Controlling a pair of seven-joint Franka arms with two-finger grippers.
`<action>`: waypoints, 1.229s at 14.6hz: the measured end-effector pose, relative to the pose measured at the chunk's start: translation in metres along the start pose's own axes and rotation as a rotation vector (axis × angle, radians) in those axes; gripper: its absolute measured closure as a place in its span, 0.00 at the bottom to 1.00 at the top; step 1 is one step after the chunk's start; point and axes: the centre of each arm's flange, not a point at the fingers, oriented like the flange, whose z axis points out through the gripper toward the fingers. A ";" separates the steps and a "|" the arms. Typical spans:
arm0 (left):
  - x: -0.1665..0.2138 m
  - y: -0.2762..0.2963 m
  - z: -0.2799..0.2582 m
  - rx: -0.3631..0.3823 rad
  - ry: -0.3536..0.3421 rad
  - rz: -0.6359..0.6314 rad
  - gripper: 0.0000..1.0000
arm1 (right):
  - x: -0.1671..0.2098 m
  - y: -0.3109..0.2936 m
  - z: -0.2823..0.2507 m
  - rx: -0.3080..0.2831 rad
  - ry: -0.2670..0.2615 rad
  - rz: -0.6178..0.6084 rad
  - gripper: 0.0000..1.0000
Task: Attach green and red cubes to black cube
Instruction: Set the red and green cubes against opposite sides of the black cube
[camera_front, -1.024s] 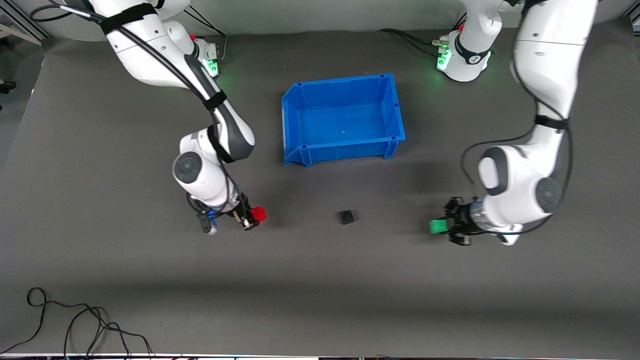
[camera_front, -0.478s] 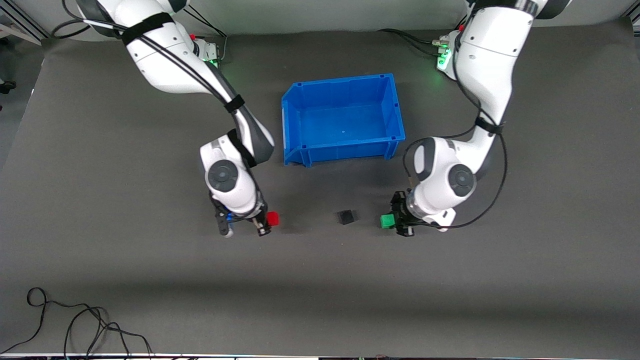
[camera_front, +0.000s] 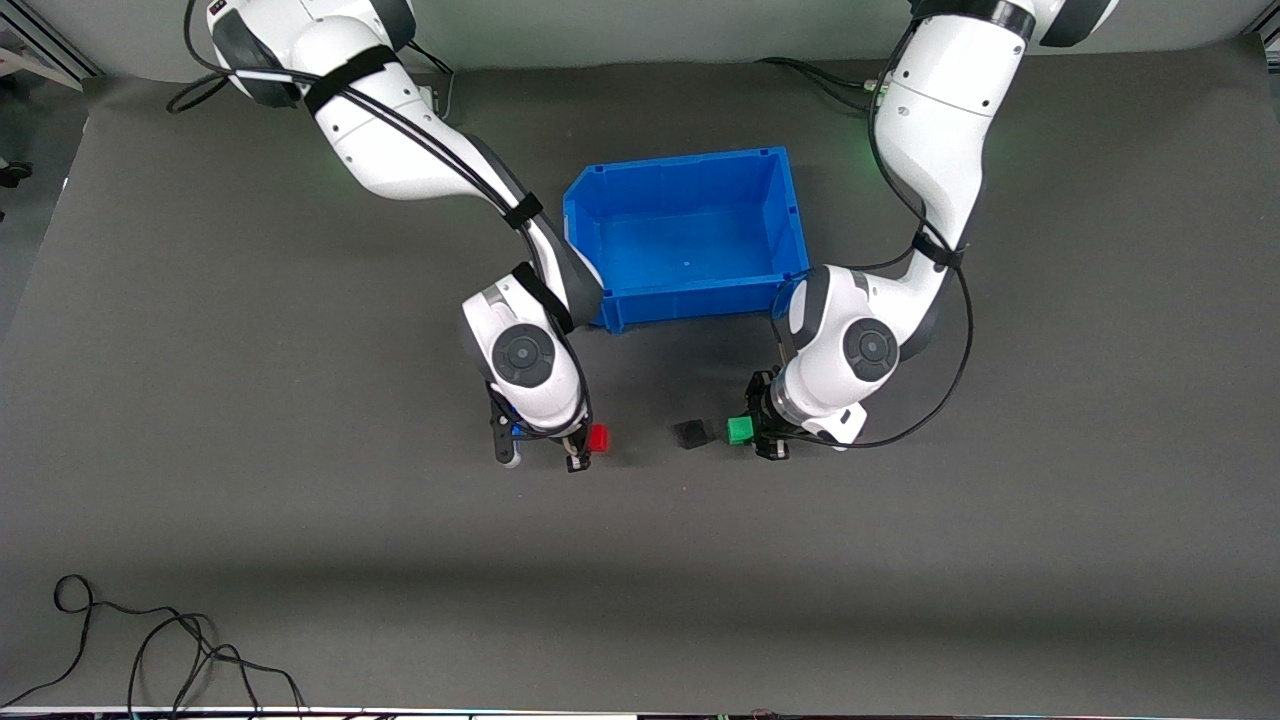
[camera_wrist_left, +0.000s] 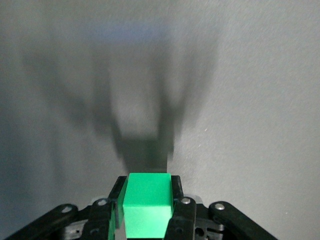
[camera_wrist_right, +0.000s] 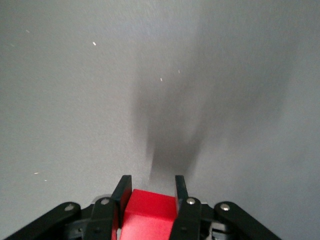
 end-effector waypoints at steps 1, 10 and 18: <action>-0.004 -0.002 0.001 -0.007 -0.002 -0.010 0.63 | -0.007 0.000 0.005 0.001 -0.001 0.013 0.60; -0.036 -0.013 0.018 -0.045 -0.021 -0.039 0.63 | -0.075 0.026 0.036 0.023 0.043 0.060 0.60; -0.060 -0.028 0.023 -0.041 -0.030 -0.002 0.63 | -0.077 0.021 0.036 0.036 0.041 0.097 0.60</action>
